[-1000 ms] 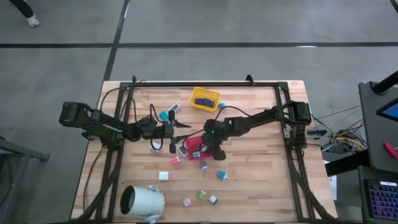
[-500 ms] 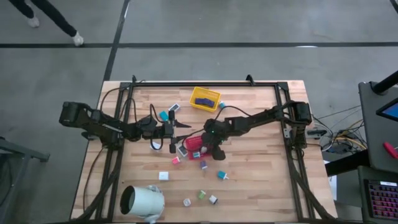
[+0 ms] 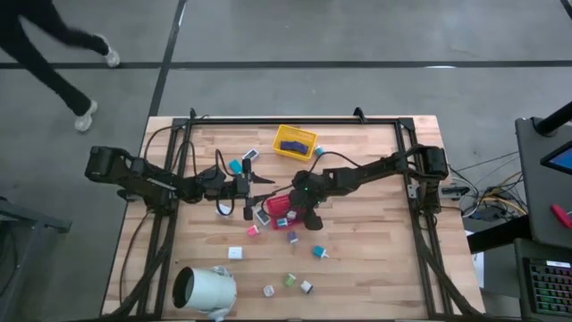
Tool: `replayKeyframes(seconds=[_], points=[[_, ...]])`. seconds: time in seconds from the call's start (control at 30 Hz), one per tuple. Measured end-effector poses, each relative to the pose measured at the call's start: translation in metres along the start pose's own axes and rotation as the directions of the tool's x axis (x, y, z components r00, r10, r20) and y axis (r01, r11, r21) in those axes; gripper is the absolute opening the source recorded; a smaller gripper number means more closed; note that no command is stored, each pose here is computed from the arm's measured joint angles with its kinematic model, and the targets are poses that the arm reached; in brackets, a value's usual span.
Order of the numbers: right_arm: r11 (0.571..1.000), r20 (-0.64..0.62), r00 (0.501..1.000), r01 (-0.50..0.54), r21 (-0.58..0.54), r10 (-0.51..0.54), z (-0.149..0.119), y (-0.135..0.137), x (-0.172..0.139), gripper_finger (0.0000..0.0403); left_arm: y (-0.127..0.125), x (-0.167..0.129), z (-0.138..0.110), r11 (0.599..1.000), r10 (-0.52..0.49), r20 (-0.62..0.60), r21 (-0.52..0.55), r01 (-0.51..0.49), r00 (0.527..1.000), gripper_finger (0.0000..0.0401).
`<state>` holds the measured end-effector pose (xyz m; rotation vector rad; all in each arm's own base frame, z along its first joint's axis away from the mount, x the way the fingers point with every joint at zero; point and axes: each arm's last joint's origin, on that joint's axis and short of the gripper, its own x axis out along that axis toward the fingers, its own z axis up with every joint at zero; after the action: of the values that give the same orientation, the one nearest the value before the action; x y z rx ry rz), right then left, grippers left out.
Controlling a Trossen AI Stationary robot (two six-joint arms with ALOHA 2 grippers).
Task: Pick & Place Office items
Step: Put the black digital clock into the yellow bin
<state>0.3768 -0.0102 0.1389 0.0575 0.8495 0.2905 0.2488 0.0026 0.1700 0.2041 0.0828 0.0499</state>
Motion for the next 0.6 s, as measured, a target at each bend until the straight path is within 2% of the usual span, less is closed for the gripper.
replayKeyframes(seconds=[0.3, 0.6], points=[[0.998, 0.128, 0.992, 0.019, -0.060, -0.011, 0.010, 0.000, -0.004, 0.0235, 0.001, -0.007, 0.004, 1.000, 0.002, 0.011, -0.001, -0.002, 1.000, 0.0177], [0.992, 0.298, 0.954, 0.052, -0.114, -0.015, 0.008, 0.004, -0.013, 0.0235, 0.002, -0.023, 0.004, 1.000, 0.020, 0.026, -0.003, -0.019, 0.999, 0.0177]])
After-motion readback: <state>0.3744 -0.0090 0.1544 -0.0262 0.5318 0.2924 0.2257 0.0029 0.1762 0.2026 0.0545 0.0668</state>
